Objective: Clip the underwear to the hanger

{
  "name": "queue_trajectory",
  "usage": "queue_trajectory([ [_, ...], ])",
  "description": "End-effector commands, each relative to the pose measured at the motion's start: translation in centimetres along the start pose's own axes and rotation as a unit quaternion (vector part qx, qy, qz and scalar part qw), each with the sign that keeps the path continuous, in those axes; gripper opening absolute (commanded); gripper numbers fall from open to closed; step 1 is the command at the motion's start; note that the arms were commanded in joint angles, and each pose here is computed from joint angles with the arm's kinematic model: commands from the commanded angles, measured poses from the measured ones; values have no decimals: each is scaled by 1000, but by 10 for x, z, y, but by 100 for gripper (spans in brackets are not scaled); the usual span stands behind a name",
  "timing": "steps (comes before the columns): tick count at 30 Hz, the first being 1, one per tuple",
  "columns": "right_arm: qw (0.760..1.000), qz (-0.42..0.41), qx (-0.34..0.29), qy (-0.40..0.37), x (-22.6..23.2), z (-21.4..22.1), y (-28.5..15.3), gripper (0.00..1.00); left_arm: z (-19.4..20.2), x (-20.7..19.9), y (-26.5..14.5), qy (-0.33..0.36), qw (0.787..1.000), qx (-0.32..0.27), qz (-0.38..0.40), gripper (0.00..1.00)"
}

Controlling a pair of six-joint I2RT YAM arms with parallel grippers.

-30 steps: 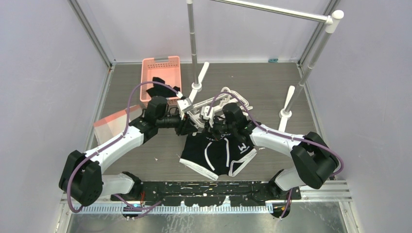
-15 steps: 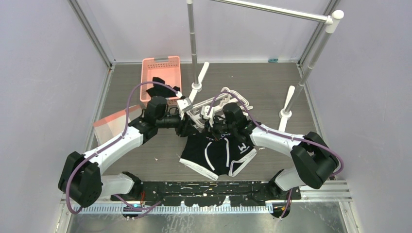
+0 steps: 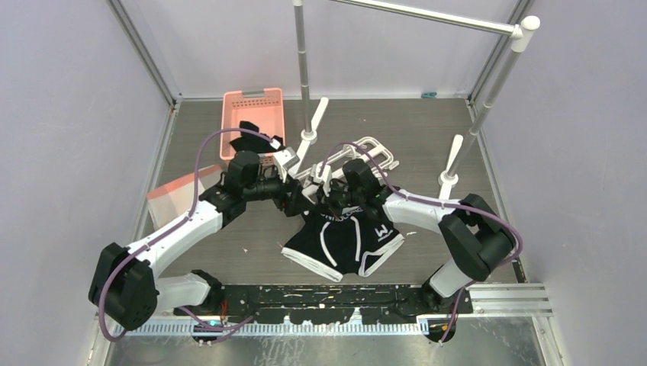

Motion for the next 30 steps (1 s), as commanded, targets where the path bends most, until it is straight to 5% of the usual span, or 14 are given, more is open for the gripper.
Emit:
queue_trajectory([
  [1,999,1,-49,-16,-10,-35,9,5,-21,4,-12,-27,995,-37,-87,78],
  [11,999,29,-13,3,-21,-33,15,38,-23,6,-46,-72,970,-56,-226,94],
  [20,986,160,-40,10,-23,-45,-30,43,-21,4,-66,-143,944,5,-296,98],
  [30,931,339,-109,86,-41,-54,-87,58,-15,-6,-76,-181,938,66,-289,98],
])
Point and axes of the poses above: each gripper's point midway between its finger pads, its own y axis out along the fingers, its own x axis along the line the jaws close on, z = x × y, the point moved 8 cm from there along -y, back along the fingers, and after that the axes turned 9 degrees about y, right-handed, at the moved point
